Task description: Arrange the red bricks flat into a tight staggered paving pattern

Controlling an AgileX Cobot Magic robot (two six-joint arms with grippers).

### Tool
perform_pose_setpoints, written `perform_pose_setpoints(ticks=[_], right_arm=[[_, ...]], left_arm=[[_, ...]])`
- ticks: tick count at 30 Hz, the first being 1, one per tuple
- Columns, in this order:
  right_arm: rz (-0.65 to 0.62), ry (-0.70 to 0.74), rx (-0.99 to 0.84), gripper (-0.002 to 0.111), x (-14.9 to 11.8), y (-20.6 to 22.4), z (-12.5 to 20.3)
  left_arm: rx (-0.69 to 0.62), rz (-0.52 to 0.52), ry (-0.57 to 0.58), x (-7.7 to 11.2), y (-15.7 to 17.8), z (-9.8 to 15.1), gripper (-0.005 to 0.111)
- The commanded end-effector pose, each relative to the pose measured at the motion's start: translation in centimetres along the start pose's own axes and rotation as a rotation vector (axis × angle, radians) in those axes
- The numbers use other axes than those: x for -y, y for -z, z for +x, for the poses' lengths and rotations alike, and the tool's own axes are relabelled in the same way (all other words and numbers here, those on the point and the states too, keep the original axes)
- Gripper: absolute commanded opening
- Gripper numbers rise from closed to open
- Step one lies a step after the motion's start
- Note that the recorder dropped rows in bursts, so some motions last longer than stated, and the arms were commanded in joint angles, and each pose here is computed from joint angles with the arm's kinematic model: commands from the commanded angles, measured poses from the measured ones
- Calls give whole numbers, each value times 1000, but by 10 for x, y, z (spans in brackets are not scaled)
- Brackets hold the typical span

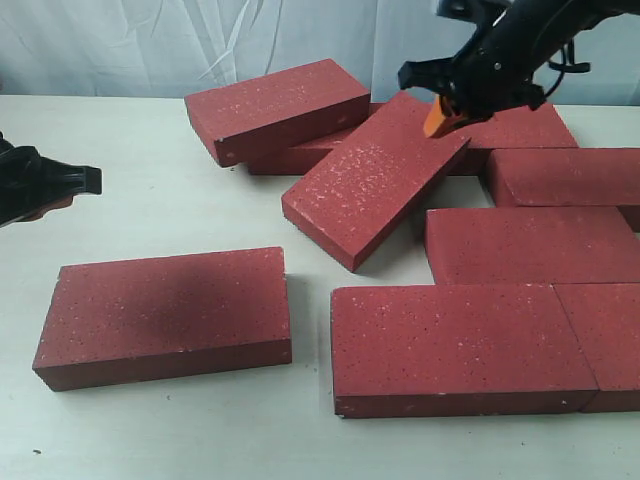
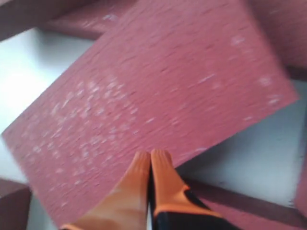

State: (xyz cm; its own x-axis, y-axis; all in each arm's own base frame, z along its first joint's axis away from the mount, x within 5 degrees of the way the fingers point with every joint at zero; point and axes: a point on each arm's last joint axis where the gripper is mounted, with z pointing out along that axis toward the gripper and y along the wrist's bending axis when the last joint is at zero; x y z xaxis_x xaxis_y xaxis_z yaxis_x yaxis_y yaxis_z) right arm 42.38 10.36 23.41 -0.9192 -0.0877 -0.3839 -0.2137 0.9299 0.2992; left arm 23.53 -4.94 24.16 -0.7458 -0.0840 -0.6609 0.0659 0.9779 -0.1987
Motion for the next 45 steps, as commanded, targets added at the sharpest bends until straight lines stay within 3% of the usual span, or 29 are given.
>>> perform_pose_setpoints(ticks=[1, 12, 22, 35, 45], right_arm=[[139, -104, 130, -1, 35, 7, -12], [188, -143, 283, -1, 61, -44, -24], [178, -171, 21, -1, 61, -59, 1], [52, 32, -177, -1, -13, -62, 21], [42, 61, -149, -1, -27, -54, 19]], left_arm=[[20, 8, 10, 1, 2, -3, 0], [20, 10, 14, 1, 2, -3, 0], [20, 13, 23, 2, 2, -3, 0], [20, 14, 27, 2, 2, -3, 0], [18, 14, 27, 2, 2, -3, 0]])
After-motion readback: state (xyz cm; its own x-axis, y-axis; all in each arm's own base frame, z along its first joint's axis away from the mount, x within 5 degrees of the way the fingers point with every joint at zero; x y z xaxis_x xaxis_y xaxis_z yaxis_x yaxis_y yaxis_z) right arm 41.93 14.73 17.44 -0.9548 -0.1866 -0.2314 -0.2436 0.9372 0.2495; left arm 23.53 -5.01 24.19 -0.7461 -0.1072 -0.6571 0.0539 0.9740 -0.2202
